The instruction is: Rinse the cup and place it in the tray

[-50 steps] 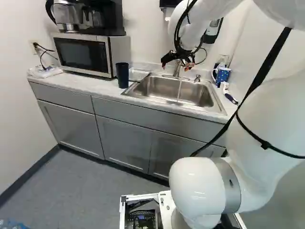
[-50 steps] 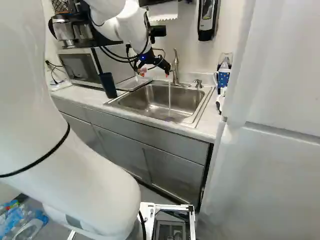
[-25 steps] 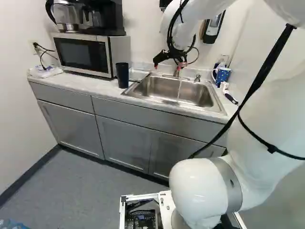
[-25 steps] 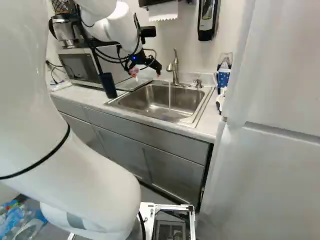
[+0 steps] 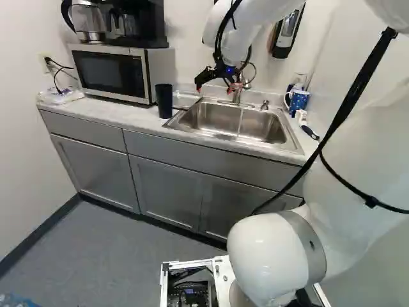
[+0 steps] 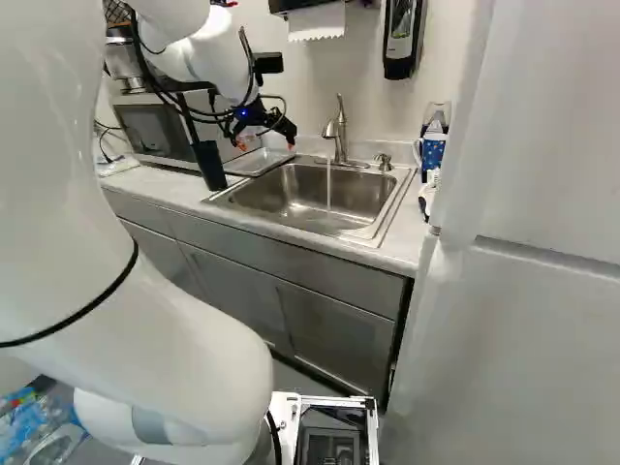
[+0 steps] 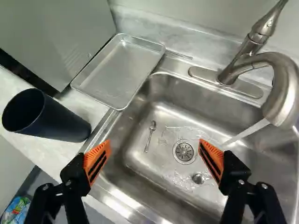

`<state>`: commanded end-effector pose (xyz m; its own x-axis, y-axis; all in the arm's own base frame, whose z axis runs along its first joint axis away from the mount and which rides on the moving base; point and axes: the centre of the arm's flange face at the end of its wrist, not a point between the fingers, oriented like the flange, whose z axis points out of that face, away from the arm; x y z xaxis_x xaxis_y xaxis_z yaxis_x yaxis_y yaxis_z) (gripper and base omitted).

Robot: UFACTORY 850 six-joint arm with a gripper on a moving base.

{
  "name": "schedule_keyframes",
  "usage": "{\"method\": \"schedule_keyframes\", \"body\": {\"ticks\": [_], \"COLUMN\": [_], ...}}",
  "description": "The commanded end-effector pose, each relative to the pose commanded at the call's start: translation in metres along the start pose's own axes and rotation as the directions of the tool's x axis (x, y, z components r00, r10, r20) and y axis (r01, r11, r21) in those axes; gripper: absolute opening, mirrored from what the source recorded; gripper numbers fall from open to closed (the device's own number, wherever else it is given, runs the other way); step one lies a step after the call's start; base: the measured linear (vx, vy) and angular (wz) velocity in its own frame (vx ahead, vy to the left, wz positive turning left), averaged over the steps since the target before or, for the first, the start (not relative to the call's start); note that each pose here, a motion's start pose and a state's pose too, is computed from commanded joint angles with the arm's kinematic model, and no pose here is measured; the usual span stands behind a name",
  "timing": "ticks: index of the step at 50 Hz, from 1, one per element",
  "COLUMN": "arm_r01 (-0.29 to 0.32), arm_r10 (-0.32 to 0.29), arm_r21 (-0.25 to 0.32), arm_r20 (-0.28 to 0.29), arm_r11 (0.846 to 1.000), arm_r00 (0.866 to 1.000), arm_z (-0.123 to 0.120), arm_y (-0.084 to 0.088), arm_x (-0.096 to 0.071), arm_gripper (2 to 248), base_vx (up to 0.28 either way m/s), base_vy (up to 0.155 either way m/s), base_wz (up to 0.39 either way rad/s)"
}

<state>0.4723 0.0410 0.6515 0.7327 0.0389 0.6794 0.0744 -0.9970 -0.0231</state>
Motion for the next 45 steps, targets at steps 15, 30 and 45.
{"method": "schedule_keyframes", "body": {"ticks": [15, 30, 45], "arm_r01": [0.038, 0.077, 0.114], "arm_r10": [-0.038, -0.077, -0.115], "arm_r21": [0.036, 0.071, 0.106], "arm_r20": [0.000, -0.001, -0.003], "arm_r11": [0.999, 0.995, 0.988], "arm_r00": [0.999, 0.997, 0.993], "arm_z": [-0.003, -0.004, -0.004], "arm_y": [-0.025, -0.049, -0.074], "arm_x": [-0.004, -0.006, -0.006], "arm_gripper": [247, 247, 247], "base_vx": [0.000, 0.000, 0.000], "base_vy": [0.000, 0.000, 0.000], "base_wz": [0.000, 0.000, 0.000]}}
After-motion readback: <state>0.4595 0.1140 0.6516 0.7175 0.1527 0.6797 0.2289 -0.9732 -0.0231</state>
